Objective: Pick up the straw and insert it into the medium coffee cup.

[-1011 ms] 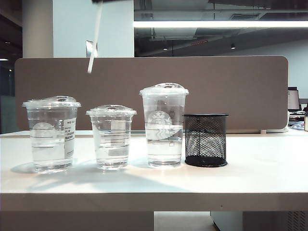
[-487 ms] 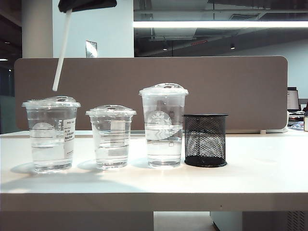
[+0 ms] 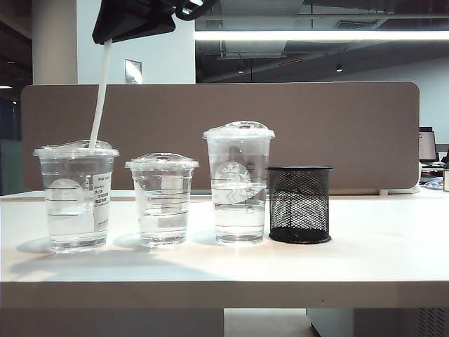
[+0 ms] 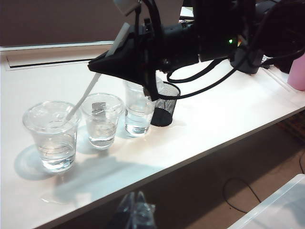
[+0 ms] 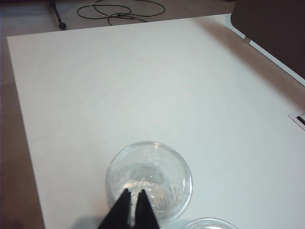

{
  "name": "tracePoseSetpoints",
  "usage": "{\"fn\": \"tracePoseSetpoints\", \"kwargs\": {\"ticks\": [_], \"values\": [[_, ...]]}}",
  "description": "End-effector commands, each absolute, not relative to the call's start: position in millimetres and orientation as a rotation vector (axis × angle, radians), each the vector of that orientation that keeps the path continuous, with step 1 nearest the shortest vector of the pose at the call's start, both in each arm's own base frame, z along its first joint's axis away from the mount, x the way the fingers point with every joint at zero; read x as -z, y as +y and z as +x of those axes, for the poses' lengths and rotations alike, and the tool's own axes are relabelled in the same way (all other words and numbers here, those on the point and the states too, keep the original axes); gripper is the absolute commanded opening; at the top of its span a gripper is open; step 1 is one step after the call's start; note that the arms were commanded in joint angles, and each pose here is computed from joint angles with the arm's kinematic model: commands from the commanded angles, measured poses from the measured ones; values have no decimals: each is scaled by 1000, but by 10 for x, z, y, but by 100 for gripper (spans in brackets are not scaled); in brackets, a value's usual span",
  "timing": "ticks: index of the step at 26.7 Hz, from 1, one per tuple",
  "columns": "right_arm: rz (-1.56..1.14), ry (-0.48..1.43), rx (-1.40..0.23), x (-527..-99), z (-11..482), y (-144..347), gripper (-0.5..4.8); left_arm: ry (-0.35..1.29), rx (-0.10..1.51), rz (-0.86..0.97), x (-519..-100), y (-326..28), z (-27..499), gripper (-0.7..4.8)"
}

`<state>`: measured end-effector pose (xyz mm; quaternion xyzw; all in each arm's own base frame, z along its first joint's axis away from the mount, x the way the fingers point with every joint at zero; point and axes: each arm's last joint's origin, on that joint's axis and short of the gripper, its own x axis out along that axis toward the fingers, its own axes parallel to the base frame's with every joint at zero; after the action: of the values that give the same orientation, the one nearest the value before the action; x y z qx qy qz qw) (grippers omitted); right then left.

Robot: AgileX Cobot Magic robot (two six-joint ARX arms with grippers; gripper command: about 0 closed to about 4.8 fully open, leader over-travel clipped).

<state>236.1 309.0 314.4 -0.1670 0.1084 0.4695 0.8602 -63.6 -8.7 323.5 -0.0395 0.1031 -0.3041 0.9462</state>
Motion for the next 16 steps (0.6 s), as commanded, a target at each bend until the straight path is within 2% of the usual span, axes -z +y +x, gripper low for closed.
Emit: {"fn": "tracePoseSetpoints", "kwargs": {"ticks": [1,3,4,7,8,9,11,15,16], "values": [[-339,219,-982,-3103,2415,3125,44,196,623,-74,-3250,-87,-636,-2],[-337,221,-992,-3054,2437,3156,130,196,623,-74,-3250,-87,-636,-2],[-334,219,-1003,-3029,2450,3175,190,196,626,-74,-3251,-88,-637,-2],[-332,214,-1003,-2985,2474,3208,284,196,627,-75,-3251,-88,-637,-2],[-329,204,-997,-2989,2479,3215,331,196,628,-75,-3251,-88,-637,-2],[-326,197,-993,-2998,2477,3217,351,196,627,-75,-3251,-88,-637,-2],[-320,176,-973,-3075,2458,3187,368,196,627,-74,-3251,-88,-637,-2],[-293,112,-947,-3355,2360,3048,360,196,626,-74,-3251,-88,-636,-2],[-281,84,-946,-3542,2261,2932,248,194,625,-73,-3252,-88,-636,-2]]}}
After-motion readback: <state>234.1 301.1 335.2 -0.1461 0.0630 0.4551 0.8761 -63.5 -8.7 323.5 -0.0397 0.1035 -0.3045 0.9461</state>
